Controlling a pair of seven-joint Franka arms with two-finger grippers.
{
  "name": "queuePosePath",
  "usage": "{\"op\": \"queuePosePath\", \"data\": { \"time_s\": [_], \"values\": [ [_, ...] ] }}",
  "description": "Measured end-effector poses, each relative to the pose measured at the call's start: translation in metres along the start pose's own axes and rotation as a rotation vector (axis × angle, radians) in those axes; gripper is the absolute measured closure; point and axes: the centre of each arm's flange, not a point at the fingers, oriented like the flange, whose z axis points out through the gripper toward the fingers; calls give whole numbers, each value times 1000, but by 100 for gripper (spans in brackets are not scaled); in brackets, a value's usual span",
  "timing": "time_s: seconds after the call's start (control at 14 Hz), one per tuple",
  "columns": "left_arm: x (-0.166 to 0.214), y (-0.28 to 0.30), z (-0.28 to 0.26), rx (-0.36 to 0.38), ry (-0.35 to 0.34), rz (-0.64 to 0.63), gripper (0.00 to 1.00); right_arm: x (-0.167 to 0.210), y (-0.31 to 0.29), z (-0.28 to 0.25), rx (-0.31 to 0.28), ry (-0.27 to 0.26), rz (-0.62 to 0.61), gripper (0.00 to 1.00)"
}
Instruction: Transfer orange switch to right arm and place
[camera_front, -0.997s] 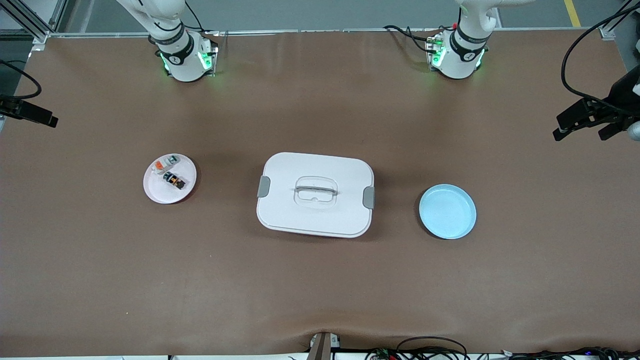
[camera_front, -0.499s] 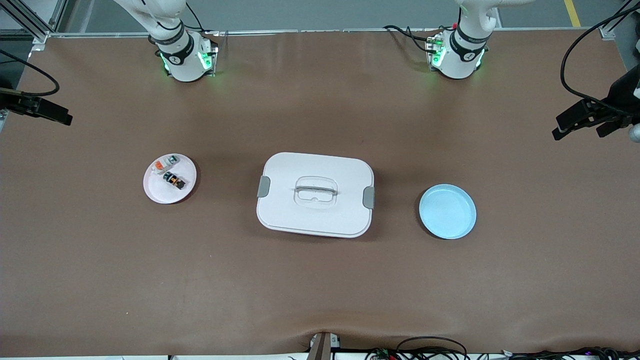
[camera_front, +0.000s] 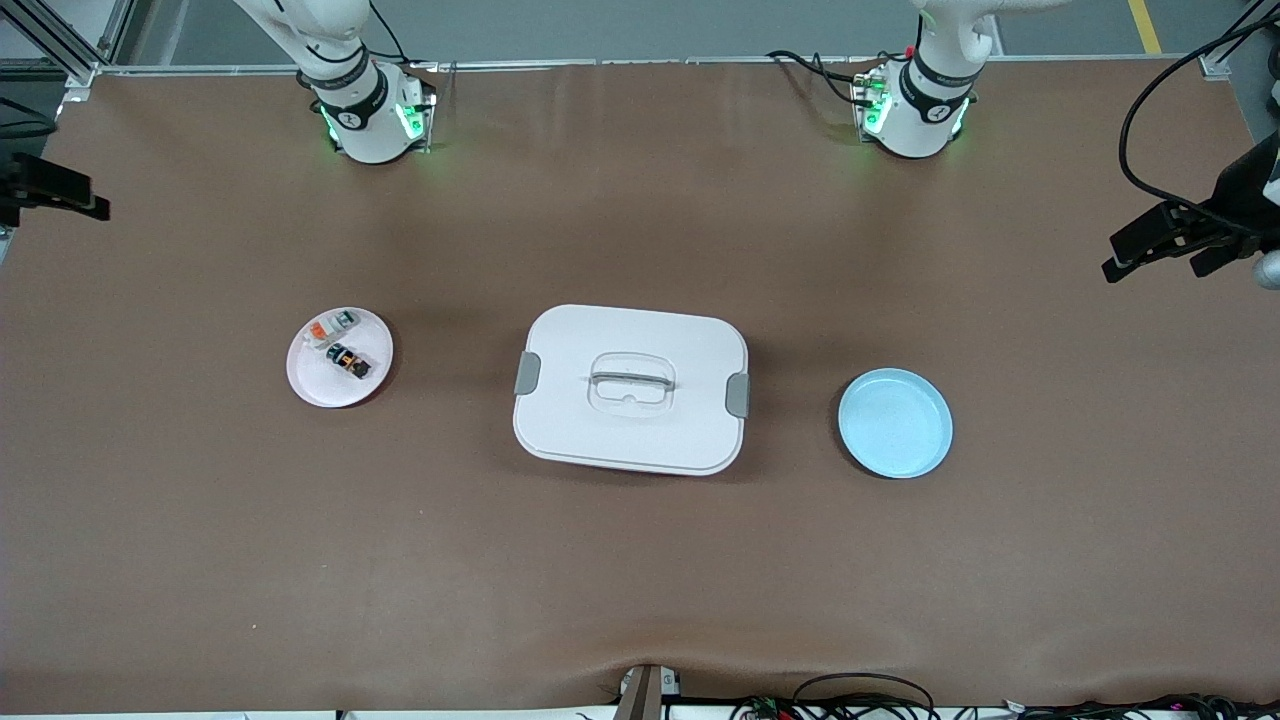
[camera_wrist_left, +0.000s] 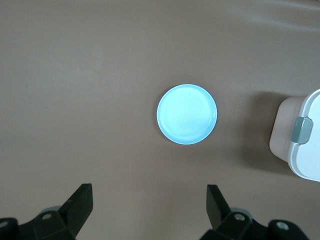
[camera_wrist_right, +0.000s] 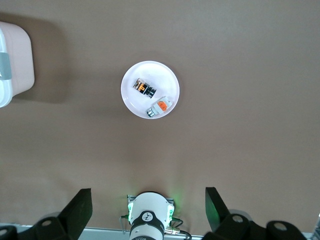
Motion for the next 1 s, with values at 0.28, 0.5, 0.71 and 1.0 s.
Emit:
{"op": "queuePosePath", "data": {
  "time_s": [0.28,0.5,0.71,1.0],
  "values": [
    [0,0,1,0,-1,0,0,3,-16,1,-6,-4,30,0],
    [0,0,1,1,-2,0,0,8,-49,-4,-29,29,17,0],
    [0,0,1,2,-1,0,0,17,-56,-15,-44,127,11,0],
    [0,0,1,2,-2,1,0,28,-58,-27,-49,245,10,0]
  ]
}}
